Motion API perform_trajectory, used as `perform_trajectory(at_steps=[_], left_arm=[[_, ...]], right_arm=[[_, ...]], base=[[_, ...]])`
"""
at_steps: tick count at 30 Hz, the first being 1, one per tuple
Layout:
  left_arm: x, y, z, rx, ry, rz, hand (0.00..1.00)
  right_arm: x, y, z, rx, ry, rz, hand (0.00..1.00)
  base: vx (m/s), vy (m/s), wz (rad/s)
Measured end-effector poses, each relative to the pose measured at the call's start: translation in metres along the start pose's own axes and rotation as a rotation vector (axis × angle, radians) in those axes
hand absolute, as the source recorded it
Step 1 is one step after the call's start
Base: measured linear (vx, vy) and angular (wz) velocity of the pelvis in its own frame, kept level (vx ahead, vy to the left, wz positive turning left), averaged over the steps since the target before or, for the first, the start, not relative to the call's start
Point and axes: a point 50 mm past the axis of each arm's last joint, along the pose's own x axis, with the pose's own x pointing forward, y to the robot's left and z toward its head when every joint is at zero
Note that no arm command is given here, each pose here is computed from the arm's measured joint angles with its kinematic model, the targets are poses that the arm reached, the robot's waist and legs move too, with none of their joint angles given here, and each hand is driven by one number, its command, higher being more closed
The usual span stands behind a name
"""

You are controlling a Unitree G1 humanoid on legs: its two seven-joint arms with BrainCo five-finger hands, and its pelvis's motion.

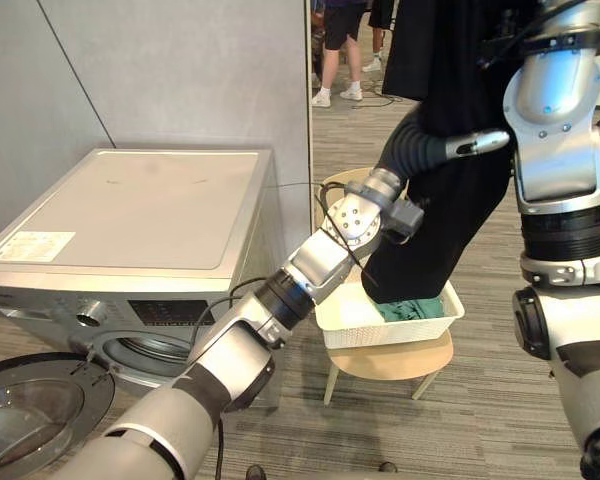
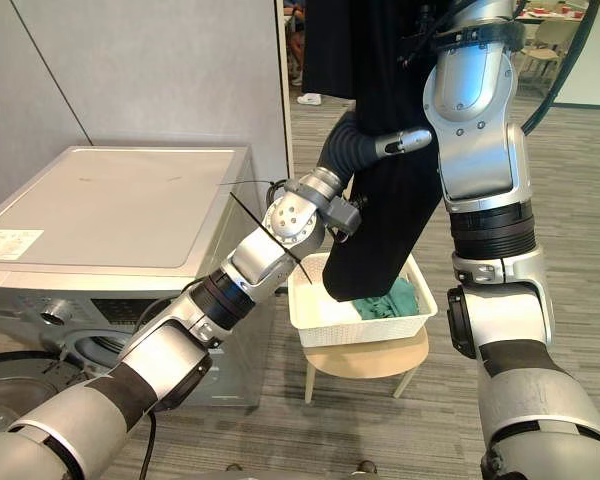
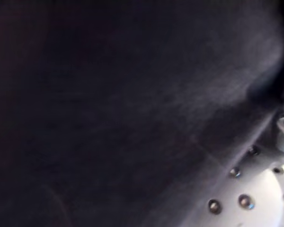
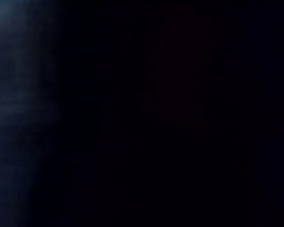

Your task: Pick up the laundry basket with both hands and put the clothes into the washing machine.

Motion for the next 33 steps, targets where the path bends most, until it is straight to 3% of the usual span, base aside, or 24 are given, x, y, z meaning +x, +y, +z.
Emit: perform_trajectory(at_steps=[11,12,33], left_arm=[[0.016,0.022,0.043,-0.056,-0.17,0.116,0.0],[0.015,0.023,0.044,-0.055,-0.173,0.118,1.0],[0.02,0.023,0.053,-0.09,-0.197,0.111,1.0]], right_arm=[[-0.011,-0.001,-0.012,0.037,0.065,-0.012,1.0],[-0.011,-0.001,-0.012,0.038,0.066,-0.013,1.0],[-0.011,-0.002,-0.012,0.055,0.072,-0.03,1.0]], base=[[0.0,-0.004,-0.06],[0.0,0.0,0.0],[0.0,-0.001,-0.03]])
